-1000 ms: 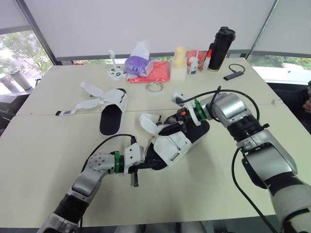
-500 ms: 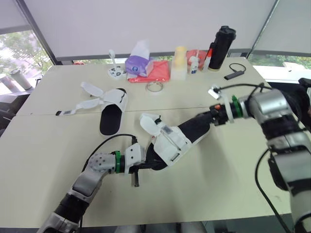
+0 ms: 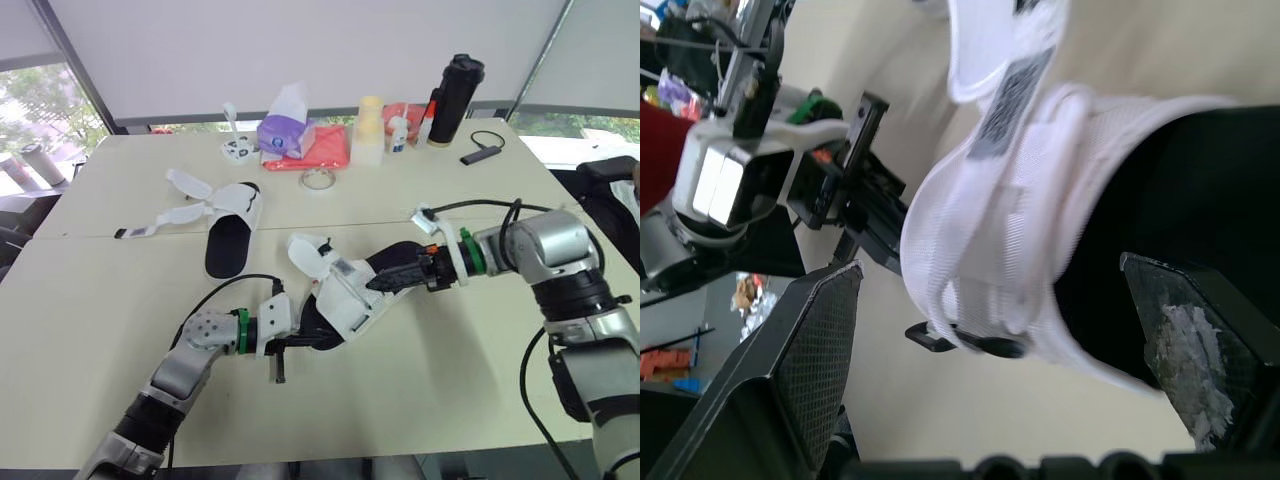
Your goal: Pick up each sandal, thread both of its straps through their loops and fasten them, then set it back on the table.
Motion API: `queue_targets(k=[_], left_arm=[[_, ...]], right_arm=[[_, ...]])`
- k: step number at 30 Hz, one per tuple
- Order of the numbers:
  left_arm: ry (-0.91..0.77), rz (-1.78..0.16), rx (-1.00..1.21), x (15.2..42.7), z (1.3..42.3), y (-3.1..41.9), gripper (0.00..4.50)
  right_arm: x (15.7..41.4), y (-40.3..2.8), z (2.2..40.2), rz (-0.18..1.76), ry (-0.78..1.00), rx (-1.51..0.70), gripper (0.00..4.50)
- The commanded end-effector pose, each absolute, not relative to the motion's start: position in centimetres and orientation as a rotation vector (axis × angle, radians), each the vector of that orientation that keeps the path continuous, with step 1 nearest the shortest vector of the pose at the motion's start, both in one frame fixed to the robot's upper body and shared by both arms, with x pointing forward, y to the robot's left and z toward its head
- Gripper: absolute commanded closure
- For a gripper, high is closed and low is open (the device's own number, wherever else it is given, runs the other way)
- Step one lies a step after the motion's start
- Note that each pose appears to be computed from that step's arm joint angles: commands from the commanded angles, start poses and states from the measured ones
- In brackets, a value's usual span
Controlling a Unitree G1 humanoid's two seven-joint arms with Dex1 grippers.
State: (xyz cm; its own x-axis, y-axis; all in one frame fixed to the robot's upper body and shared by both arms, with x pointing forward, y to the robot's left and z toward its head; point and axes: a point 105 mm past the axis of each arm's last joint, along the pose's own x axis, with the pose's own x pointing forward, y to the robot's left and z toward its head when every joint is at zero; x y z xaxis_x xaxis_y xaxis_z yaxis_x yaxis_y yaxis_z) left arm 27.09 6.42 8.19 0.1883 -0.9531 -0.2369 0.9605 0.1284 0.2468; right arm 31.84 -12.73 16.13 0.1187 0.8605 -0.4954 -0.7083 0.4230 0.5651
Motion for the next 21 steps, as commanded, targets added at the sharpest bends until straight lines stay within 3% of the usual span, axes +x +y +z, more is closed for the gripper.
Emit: queue_targets(k=[1, 5, 6, 8, 13, 21], left_arm=[[0.053, -1.383, 0.386, 27.0, 7.6, 6.9, 4.50], [0.054, -1.365, 0.376, 27.1, 7.8, 7.2, 4.50], [0.052, -1.361, 0.372, 27.2, 7.9, 7.3, 4.50], [0.050, -1.357, 0.368, 27.3, 8.1, 7.3, 4.50], [0.040, -1.332, 0.343, 27.9, 9.0, 7.7, 4.50], [0.037, -1.323, 0.341, 28.0, 9.5, 8.1, 4.50]], right_arm=[[31.0, -11.8, 16.9, 1.220, 0.842, 0.165, 0.08], [29.8, -10.7, 16.2, 1.262, 0.849, 0.112, 0.08], [29.7, -10.5, 15.8, 1.263, 0.845, 0.090, 0.31], [29.6, -10.3, 15.5, 1.259, 0.838, 0.064, 0.91], [29.1, -9.9, 15.5, 1.250, 0.813, 0.034, 3.20], [28.2, -10.2, 15.0, 1.135, 0.892, 0.124, 3.20]])
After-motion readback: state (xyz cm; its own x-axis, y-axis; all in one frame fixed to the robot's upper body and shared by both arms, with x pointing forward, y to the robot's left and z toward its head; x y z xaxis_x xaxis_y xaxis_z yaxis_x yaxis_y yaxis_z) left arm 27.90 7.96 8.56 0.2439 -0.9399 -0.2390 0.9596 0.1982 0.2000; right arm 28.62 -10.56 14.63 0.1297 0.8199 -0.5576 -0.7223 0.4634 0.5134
